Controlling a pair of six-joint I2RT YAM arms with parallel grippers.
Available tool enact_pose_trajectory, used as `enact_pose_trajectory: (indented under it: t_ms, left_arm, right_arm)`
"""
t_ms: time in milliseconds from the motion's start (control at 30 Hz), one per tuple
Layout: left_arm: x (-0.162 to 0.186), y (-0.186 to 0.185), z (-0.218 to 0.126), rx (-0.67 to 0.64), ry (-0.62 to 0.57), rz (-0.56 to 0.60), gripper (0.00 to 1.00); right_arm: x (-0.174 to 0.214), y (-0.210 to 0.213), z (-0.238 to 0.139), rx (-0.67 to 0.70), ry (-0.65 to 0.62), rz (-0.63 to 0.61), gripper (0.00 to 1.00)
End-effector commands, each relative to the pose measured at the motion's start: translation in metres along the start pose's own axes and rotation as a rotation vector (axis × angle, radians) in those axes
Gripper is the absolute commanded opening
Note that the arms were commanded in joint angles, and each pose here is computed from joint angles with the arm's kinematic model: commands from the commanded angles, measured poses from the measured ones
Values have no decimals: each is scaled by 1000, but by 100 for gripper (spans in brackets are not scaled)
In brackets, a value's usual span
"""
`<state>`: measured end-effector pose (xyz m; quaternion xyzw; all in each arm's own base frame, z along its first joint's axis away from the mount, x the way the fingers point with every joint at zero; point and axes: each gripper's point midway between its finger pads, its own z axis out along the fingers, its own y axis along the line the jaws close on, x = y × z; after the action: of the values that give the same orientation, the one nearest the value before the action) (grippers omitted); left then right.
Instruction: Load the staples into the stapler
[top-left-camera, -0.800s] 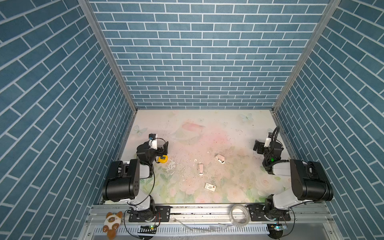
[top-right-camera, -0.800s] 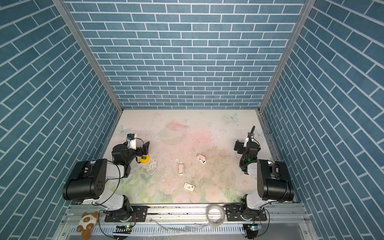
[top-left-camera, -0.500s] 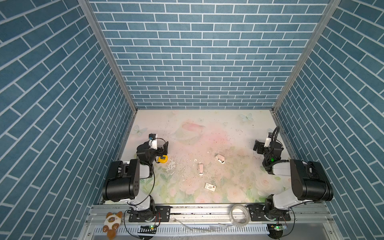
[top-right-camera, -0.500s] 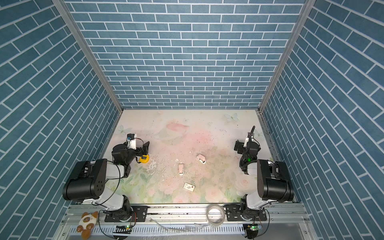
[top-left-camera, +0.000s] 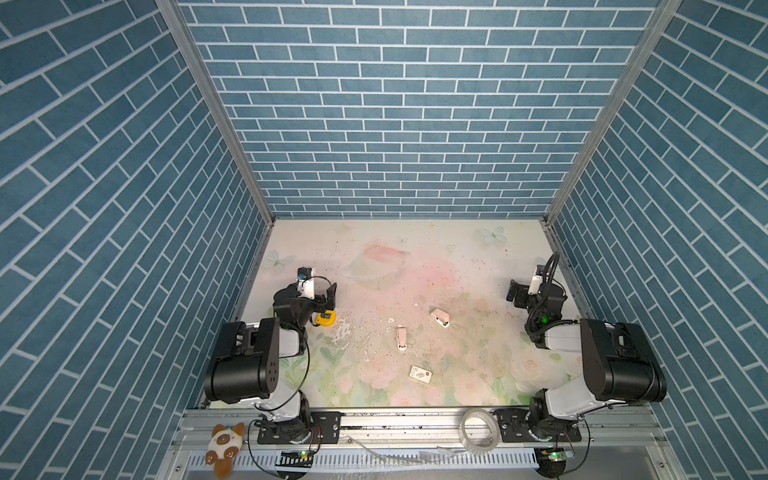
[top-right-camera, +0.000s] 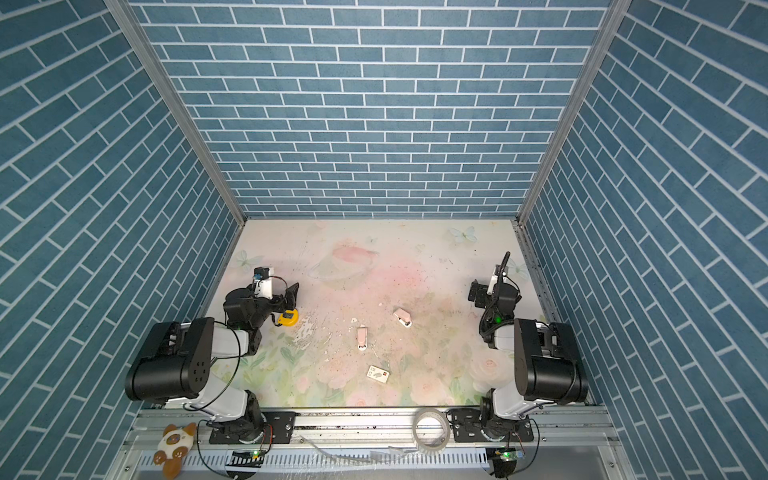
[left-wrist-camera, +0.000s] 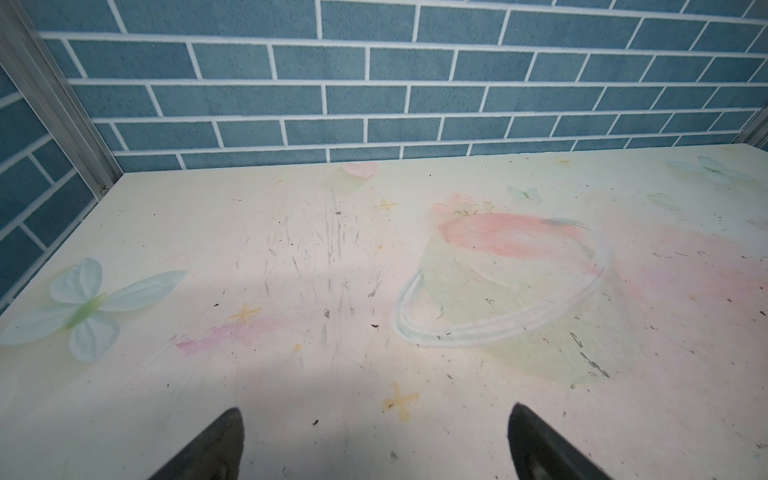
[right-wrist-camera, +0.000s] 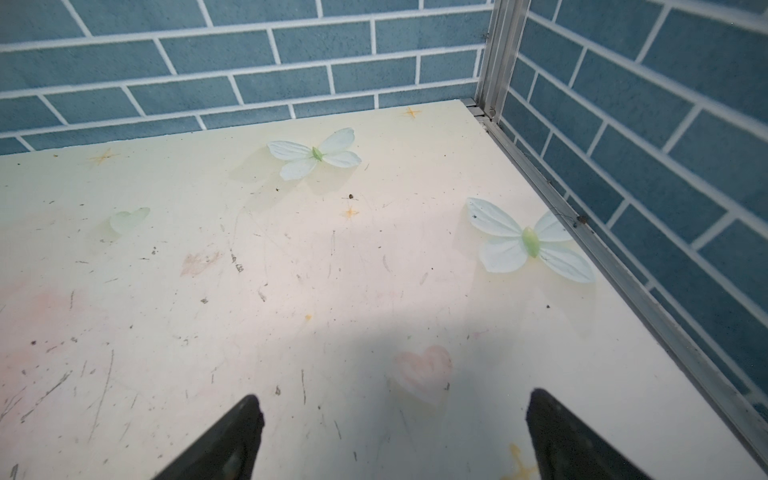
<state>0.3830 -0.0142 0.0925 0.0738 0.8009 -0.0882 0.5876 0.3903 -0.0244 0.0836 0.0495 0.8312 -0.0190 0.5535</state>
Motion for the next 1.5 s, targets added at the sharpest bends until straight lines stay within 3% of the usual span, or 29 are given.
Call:
enact_pose_trajectory:
  t_ms: [0,500,767,900,1000,1200,1367,1467]
  left_arm:
    - [-9,-3,3,2,-9,25,100]
    - [-17,-8,-6,7,-38,48,100]
    - [-61,-22,-15,87,9,73,99]
    - [-71,-23,-20,92,136,44,100]
    - [-79,-33,-35,146,225,69,99]
    - [-92,-97,-80,437,354,226,100]
    - [-75,-171,-116,693,469,491,100]
    - [-58,-204,-130,797,505,569,100]
  right_arm:
    - [-6,0,2,9,-18,-44,99]
    - [-11,5,-2,-23,-24,-58,95]
    - [-35,-17,-24,111,36,3,95]
    - [-38,-33,-45,215,137,142,99]
    - [-35,-14,-61,122,244,234,99]
    - [-24,27,-99,-80,380,405,94]
    - [8,76,-127,-326,592,530,79]
    - [22,101,-143,-448,667,568,73]
